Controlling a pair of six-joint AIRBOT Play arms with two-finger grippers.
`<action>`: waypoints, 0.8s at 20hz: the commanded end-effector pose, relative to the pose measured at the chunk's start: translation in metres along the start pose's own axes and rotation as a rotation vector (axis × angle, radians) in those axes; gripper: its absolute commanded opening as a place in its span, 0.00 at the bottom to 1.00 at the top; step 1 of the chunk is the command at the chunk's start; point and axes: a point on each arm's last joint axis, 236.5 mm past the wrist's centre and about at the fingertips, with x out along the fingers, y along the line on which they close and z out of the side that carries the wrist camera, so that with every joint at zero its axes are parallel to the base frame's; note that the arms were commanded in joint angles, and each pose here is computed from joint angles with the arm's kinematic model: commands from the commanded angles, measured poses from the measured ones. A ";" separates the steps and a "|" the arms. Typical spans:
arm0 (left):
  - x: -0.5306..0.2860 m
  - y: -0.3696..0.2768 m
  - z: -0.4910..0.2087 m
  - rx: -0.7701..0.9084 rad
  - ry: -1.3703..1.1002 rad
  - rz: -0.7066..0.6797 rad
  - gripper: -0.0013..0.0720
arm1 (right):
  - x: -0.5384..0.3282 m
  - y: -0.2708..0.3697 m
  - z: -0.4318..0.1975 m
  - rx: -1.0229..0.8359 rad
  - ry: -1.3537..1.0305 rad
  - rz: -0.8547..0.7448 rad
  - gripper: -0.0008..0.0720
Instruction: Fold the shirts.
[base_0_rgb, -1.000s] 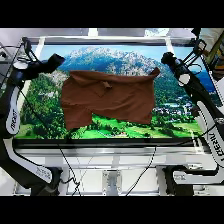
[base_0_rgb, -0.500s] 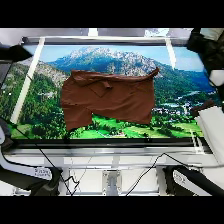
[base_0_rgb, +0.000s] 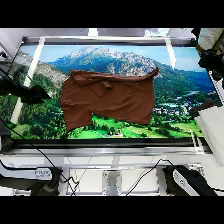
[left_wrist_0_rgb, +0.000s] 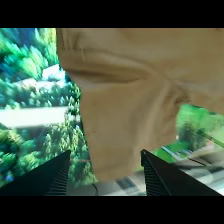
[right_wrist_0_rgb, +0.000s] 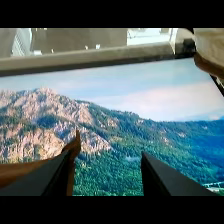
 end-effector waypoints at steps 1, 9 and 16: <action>0.062 0.024 -0.009 -0.042 -0.037 0.027 0.73 | -0.003 -0.003 -0.013 -0.009 0.056 -0.012 0.69; 0.155 0.009 -0.014 -0.030 0.046 -0.042 0.72 | -0.003 0.013 -0.013 0.063 0.057 0.052 0.69; 0.146 -0.021 0.009 0.036 -0.001 -0.157 0.03 | -0.005 0.020 -0.021 0.096 0.096 0.082 0.69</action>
